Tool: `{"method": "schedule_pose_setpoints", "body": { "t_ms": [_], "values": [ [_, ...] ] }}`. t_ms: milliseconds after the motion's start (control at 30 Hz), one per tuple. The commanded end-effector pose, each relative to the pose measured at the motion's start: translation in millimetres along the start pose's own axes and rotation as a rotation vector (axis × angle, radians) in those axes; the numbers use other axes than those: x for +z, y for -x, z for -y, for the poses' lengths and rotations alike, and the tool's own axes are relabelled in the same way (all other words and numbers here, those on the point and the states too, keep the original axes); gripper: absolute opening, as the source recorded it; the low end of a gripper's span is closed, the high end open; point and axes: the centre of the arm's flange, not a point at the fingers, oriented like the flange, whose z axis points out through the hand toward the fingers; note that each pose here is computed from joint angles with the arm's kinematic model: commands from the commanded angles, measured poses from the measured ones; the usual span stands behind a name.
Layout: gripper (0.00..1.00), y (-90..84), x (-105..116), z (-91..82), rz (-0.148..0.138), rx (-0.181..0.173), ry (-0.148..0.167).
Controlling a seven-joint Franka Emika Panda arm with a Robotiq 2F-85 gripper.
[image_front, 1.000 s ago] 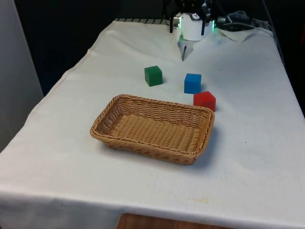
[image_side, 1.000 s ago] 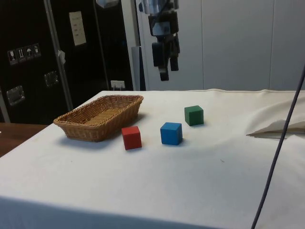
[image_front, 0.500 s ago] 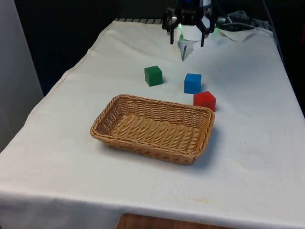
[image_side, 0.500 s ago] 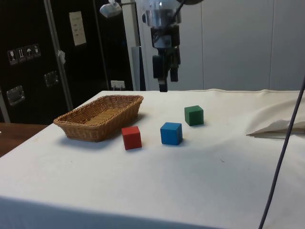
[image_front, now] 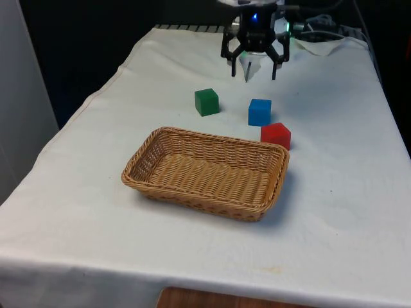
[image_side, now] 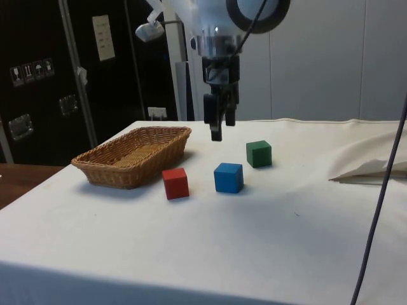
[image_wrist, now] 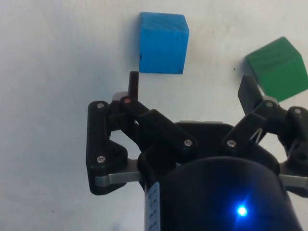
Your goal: Pick up the blue cube and place it into the basket.
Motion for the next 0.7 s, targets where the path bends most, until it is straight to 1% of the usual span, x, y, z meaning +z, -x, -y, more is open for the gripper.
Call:
{"method": "schedule_pose_setpoints", "body": {
  "t_ms": [0, 67, 100, 133, 333, 367, 400, 500, 600, 633, 667],
  "values": [
    [1.00, 0.4, 4, 2.1, -0.011, -0.004, -0.012],
    [1.00, 0.6, 8, 2.2, -0.014, -0.007, -0.014],
    [1.00, 0.4, 7, 0.4, -0.005, -0.006, -0.001],
    [1.00, 0.6, 10, 2.3, -0.016, -0.009, -0.015],
    [1.00, 1.8, 20, 3.4, -0.005, -0.021, -0.016],
    [1.00, 1.7, 19, 0.9, 0.002, -0.018, -0.002],
    [1.00, 2.1, 22, 3.4, -0.003, -0.024, -0.017],
    [1.00, 2.4, 28, 3.6, 0.005, -0.030, -0.022],
    [1.00, 2.6, 32, 3.9, 0.011, -0.035, -0.025],
    [1.00, 2.5, 31, 0.8, 0.015, -0.034, -0.010],
    [1.00, 2.4, 34, 3.5, 0.013, -0.036, -0.026]
  ]
}}
